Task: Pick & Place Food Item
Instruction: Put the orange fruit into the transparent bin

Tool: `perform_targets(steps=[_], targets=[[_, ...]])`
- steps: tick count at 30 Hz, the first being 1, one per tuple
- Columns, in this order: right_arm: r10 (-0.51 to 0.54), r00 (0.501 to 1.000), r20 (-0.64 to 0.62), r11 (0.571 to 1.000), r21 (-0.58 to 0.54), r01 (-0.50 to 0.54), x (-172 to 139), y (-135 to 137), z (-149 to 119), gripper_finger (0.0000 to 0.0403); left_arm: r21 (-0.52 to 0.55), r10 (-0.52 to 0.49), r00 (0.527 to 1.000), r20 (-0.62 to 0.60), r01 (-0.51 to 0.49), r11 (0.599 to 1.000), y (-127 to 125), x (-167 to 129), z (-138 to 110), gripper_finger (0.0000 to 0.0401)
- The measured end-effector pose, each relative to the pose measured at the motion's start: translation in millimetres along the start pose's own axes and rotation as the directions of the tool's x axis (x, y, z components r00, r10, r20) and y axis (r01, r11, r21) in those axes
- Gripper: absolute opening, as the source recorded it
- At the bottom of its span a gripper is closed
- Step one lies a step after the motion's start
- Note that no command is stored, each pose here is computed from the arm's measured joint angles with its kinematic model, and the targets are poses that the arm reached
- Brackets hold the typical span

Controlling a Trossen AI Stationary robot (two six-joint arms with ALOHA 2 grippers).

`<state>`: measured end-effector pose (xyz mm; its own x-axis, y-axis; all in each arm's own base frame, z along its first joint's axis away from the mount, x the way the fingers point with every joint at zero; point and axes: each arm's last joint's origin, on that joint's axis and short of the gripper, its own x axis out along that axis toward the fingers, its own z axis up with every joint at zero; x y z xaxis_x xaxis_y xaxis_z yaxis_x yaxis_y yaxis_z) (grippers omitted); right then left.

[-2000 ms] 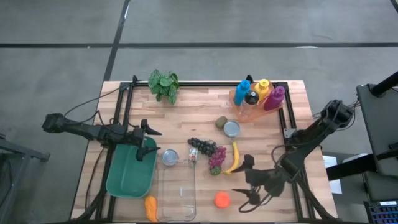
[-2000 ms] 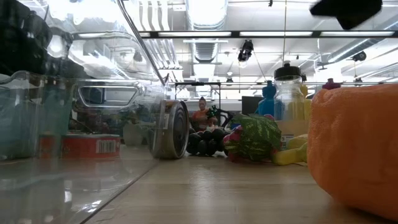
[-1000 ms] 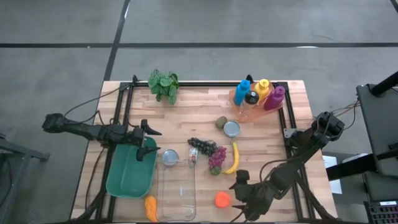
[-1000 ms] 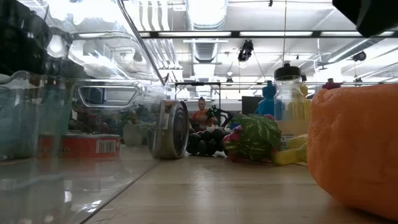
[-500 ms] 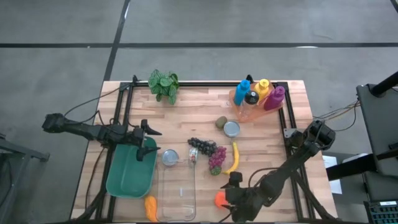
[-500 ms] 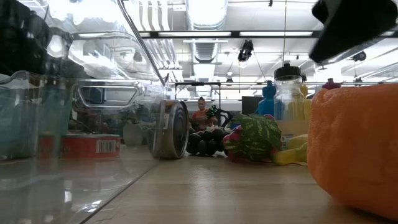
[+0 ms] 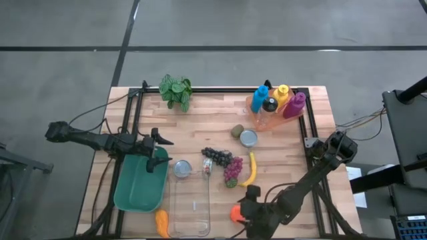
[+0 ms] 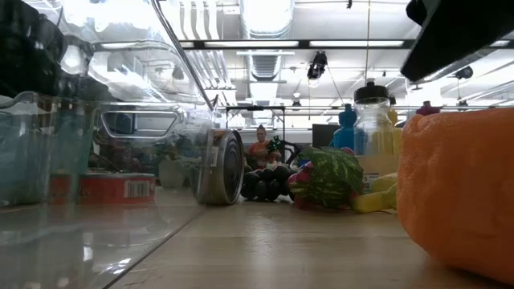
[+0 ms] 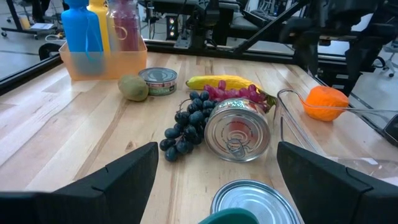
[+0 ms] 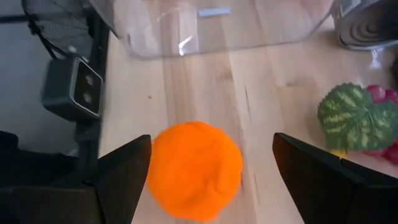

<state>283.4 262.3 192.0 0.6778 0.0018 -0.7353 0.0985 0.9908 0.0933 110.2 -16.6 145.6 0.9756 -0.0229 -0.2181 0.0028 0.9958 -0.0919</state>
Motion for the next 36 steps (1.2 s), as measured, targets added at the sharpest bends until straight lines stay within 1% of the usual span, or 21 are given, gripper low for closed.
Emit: perform_targets(steps=[7,11,20,21,24,26,30,36], targets=[[0.028,0.999,0.025,0.991,0.128,-0.031,1,2,-1,0.0334,0.000,0.000,1.000,0.000,0.000,1.000,0,0,0,0.0336],[0.023,1.000,0.017,0.986,0.163,-0.026,2,1,-3,0.0334,0.000,0.000,1.000,0.000,0.000,1.000,0,0,0,0.0336],[0.005,1.000,-0.002,0.990,0.138,-0.004,5,-3,-11,0.0334,0.000,0.000,1.000,0.000,0.000,1.000,0,0,0,0.0336],[0.005,1.000,-0.004,0.989,0.150,-0.004,5,-3,-11,0.0334,0.000,0.000,1.000,0.000,0.000,1.000,0,0,0,0.0336],[0.041,0.999,-0.034,0.965,0.259,-0.031,5,-2,-12,0.0334,0.000,0.000,1.000,0.000,0.000,1.000,0,0,0,0.0336],[0.063,0.996,-0.056,0.955,0.294,-0.044,5,-1,-13,0.0334,0.000,0.000,1.000,0.001,0.000,1.000,0,0,0,0.0336],[0.064,0.996,-0.062,0.963,0.267,-0.045,8,2,-18,0.0334,0.000,0.000,1.000,0.000,0.000,1.000,0,0,0,0.0336],[0.018,0.996,-0.091,0.979,0.203,0.001,32,5,-35,0.0334,0.000,0.000,1.000,0.000,0.000,1.000,0,0,0,0.0336]])
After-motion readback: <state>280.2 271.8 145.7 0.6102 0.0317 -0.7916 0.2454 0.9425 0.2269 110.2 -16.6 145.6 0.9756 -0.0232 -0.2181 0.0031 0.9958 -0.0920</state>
